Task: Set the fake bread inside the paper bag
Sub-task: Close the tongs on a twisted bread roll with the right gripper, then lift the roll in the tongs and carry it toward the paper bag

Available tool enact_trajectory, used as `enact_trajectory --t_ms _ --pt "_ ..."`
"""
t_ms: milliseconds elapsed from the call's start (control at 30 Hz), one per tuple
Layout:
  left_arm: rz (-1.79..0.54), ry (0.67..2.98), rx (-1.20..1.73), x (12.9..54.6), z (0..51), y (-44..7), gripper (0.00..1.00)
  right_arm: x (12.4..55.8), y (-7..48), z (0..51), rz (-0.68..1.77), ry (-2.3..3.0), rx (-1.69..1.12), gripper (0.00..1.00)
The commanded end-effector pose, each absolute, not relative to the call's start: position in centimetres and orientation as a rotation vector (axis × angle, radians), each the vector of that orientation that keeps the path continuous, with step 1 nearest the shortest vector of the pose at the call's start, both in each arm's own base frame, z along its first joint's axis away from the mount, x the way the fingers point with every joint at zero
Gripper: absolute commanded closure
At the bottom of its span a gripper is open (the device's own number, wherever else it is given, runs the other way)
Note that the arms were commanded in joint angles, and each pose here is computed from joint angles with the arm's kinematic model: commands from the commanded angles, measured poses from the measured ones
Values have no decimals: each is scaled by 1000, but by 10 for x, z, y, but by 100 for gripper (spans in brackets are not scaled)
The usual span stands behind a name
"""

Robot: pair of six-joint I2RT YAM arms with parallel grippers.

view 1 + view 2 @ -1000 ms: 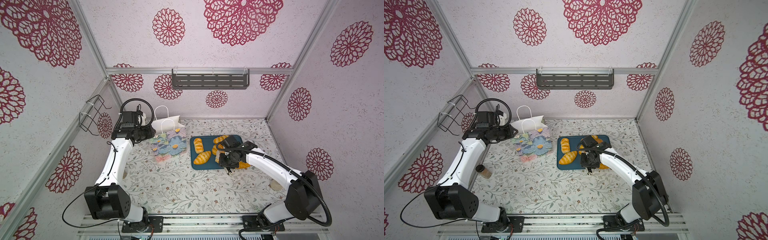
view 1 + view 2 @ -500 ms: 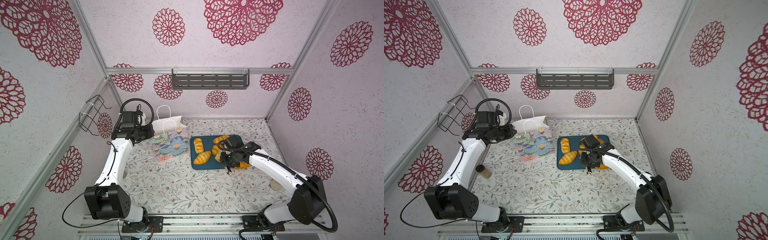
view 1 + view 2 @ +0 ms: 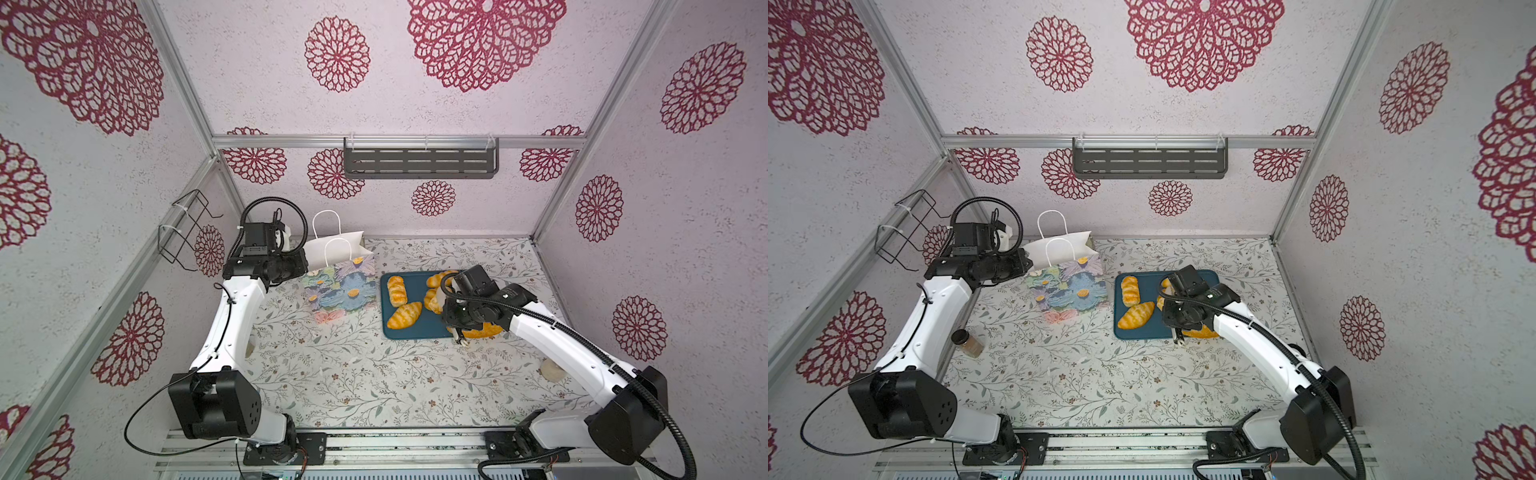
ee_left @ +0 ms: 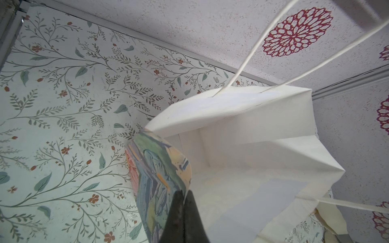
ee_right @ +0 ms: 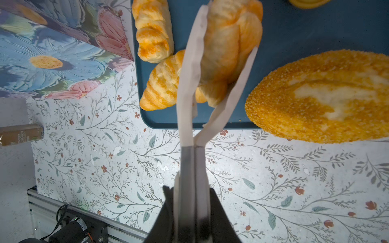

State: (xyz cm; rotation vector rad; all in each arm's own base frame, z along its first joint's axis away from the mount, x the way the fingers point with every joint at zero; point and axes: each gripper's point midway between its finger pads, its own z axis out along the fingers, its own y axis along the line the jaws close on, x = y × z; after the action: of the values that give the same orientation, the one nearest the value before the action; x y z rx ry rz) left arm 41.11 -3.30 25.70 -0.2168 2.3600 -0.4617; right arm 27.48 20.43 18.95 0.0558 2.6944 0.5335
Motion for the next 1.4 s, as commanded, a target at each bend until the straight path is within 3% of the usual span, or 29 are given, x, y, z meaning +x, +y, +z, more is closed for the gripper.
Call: enact_trajectory --t_ms 0,1367 --pt "-453 2352 -184 408 260 -36 100 286 211 230 594 2558 6 83" --pt "-456 2350 -178 408 259 -40 100 299 258 320 881 2277 -168 97"
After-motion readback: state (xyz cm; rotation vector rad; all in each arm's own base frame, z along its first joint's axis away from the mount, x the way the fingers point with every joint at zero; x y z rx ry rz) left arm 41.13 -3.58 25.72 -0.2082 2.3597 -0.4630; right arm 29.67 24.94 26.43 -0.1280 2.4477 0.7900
